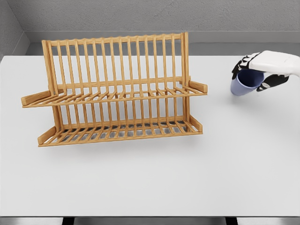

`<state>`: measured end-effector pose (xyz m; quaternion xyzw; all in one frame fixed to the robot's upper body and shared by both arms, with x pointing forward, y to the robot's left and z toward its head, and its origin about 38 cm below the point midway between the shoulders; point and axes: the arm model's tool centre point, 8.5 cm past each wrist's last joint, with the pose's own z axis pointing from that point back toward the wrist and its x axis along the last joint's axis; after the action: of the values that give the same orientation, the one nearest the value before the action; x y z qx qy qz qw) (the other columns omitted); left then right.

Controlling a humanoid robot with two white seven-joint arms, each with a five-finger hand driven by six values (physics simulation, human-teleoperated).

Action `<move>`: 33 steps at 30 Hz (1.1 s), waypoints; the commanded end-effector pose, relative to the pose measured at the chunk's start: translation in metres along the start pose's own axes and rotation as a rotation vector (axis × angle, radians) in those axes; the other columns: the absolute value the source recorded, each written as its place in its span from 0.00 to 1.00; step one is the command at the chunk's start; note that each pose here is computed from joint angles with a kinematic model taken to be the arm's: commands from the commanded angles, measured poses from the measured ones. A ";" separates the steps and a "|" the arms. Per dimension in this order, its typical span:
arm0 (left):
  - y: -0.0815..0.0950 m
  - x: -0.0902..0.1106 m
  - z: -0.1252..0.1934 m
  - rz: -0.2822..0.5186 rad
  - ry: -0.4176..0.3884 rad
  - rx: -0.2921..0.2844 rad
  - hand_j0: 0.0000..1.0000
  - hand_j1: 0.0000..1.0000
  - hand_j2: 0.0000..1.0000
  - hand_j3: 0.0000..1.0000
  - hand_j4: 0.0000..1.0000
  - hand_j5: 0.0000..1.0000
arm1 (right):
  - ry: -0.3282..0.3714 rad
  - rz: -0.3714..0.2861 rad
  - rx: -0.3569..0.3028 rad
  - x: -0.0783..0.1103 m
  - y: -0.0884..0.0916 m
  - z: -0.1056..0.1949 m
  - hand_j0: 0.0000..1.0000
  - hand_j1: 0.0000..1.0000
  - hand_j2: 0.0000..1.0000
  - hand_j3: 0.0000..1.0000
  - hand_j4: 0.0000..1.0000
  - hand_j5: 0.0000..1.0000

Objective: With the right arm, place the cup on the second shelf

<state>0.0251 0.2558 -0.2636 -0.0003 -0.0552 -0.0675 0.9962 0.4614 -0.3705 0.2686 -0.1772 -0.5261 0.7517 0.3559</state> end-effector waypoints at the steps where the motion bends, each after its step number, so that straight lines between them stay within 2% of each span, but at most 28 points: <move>1: 0.000 0.000 0.000 0.000 0.000 0.000 1.00 1.00 1.00 1.00 1.00 1.00 | -0.003 0.010 -0.035 0.002 -0.011 0.004 0.61 0.61 0.61 0.61 0.61 0.61; 3: 0.000 0.000 0.000 0.000 0.000 0.000 1.00 1.00 1.00 1.00 1.00 1.00 | -0.002 0.014 -0.038 0.002 -0.013 0.005 0.61 0.61 0.61 0.61 0.61 0.61; 5: 0.000 0.000 0.000 0.000 0.000 0.000 1.00 1.00 1.00 1.00 1.00 1.00 | -0.020 0.038 -0.045 0.010 -0.019 0.005 0.61 0.61 0.61 0.61 0.61 0.61; 8: 0.000 0.000 0.000 0.000 0.000 0.000 1.00 1.00 1.00 1.00 1.00 1.00 | -0.015 0.061 -0.108 0.012 -0.038 0.016 0.61 0.61 0.61 0.61 0.61 0.61; 15: 0.000 0.000 0.000 0.000 0.000 0.000 1.00 1.00 1.00 1.00 1.00 1.00 | -0.048 0.106 -0.132 0.027 -0.051 0.015 0.61 0.61 0.61 0.61 0.61 0.61; 22: 0.000 0.000 0.000 0.000 0.000 0.000 1.00 1.00 1.00 1.00 1.00 1.00 | -0.140 0.209 -0.158 0.067 -0.069 0.010 0.61 0.61 0.61 0.61 0.61 0.61; 23: 0.000 0.000 0.000 0.000 0.000 0.000 1.00 1.00 1.00 1.00 1.00 1.00 | -0.140 0.221 -0.175 0.069 -0.075 0.014 0.61 0.61 0.61 0.61 0.61 0.61; 29: 0.000 0.000 0.000 0.000 0.000 0.000 1.00 1.00 1.00 1.00 1.00 1.00 | -0.155 0.241 -0.185 0.077 -0.079 0.015 0.61 0.61 0.61 0.61 0.61 0.61; 33: 0.000 0.000 0.000 0.000 0.000 0.000 1.00 1.00 1.00 1.00 1.00 1.00 | -0.208 0.299 -0.201 0.101 -0.087 0.015 0.61 0.61 0.61 0.61 0.61 0.61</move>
<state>0.0251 0.2558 -0.2636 -0.0003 -0.0552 -0.0675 0.9962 0.4194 -0.2984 0.3597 -0.2117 -0.5956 0.7537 0.1799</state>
